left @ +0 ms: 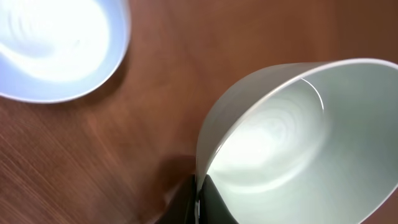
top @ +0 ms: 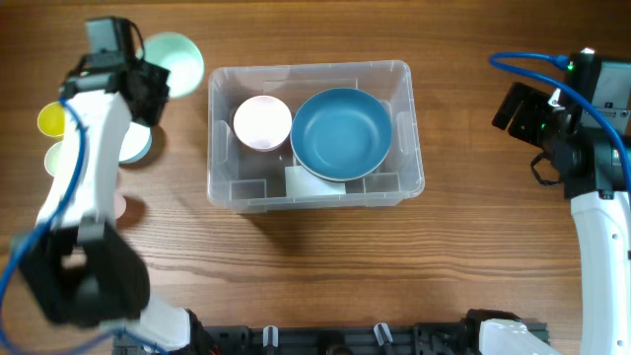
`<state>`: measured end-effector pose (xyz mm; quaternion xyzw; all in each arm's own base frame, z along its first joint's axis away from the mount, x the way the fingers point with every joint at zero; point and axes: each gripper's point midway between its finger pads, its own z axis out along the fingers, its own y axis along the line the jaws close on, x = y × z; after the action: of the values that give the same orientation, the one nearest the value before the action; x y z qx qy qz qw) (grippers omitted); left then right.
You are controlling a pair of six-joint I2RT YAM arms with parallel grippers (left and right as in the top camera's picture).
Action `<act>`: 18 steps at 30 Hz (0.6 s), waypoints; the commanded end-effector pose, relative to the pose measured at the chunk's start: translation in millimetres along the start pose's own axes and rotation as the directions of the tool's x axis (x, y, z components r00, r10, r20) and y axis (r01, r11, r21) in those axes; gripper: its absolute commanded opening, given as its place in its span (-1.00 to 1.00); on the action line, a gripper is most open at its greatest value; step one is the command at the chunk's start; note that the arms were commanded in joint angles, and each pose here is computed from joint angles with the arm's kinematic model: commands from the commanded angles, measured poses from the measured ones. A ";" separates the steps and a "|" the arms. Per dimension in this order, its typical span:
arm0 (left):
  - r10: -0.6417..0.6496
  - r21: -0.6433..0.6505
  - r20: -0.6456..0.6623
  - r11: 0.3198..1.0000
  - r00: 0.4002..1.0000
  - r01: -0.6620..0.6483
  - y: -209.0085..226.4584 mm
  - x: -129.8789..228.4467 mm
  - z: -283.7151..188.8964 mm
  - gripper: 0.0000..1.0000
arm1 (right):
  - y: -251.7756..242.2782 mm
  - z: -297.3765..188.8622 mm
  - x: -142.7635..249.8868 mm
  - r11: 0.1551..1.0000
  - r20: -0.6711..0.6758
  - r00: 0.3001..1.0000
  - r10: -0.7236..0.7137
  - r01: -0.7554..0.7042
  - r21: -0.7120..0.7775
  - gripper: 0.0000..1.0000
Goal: Pack container
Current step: 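Lift the green cup and carry it over the container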
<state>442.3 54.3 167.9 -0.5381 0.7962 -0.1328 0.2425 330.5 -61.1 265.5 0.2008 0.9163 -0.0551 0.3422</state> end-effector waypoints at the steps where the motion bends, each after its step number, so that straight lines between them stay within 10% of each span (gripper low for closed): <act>1: 0.114 0.114 0.099 0.986 0.989 -0.125 -25.8 -5.1 -67.6 -0.92 | -2.8 0.3 -3.9 1.000 0.008 1.000 0.017 -0.017 0.017 0.99; 18: 0.470 0.128 -0.098 0.880 0.877 -0.457 -38.9 156.2 -87.1 -0.92 | -2.8 0.3 -3.9 1.000 0.008 1.000 0.017 -0.017 0.017 1.00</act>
<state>383.2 -95.7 235.2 -0.3324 0.8936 -0.1639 0.2531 330.5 -61.1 265.5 0.2008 0.9163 -0.0551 0.3422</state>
